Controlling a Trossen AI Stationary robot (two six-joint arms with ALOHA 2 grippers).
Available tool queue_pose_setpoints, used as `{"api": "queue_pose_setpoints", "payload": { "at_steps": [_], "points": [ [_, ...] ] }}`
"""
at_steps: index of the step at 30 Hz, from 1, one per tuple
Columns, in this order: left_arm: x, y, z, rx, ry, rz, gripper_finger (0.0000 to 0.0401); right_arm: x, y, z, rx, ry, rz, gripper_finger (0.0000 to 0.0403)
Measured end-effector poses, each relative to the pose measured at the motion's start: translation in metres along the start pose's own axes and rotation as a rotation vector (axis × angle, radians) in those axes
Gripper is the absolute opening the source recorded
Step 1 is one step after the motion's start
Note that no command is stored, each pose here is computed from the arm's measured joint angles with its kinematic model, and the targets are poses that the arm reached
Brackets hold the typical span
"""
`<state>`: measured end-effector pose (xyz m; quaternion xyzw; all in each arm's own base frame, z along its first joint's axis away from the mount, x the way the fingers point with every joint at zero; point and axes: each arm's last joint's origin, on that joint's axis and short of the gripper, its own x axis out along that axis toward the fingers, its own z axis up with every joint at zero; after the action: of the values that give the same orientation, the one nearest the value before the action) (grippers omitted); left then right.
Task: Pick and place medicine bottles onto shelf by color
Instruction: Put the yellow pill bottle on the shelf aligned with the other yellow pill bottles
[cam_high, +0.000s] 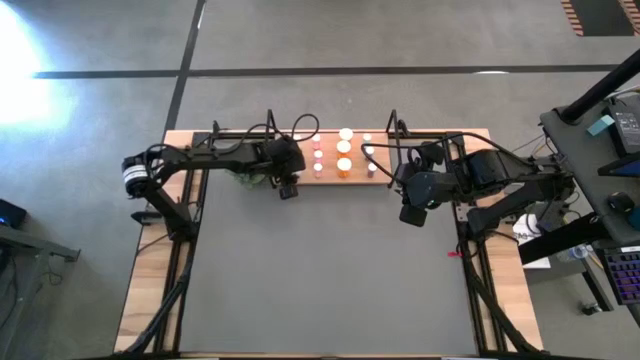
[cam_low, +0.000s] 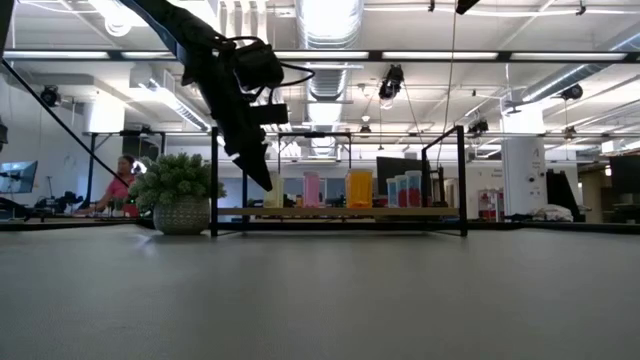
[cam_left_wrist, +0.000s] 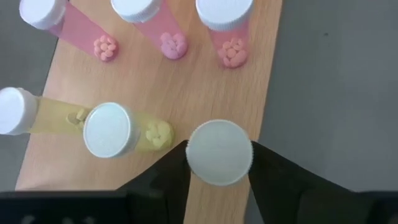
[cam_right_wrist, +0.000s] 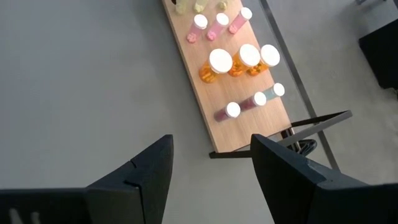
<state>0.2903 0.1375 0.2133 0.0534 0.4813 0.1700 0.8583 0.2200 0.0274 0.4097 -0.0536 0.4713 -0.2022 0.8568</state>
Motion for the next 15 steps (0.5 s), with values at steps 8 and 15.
{"api": "queue_pose_setpoints", "payload": {
  "at_steps": [8,15],
  "points": [
    [-0.001,0.0013,0.0018,-0.002,-0.002,0.022,0.0165,0.0,-0.0001,0.0,0.0,0.0,0.0,0.0206],
    [-0.0078,0.005,0.0075,-0.006,-0.022,0.05,0.0167,0.0,0.0,0.0,-0.001,0.0,0.0,0.0206]
  ]
}}
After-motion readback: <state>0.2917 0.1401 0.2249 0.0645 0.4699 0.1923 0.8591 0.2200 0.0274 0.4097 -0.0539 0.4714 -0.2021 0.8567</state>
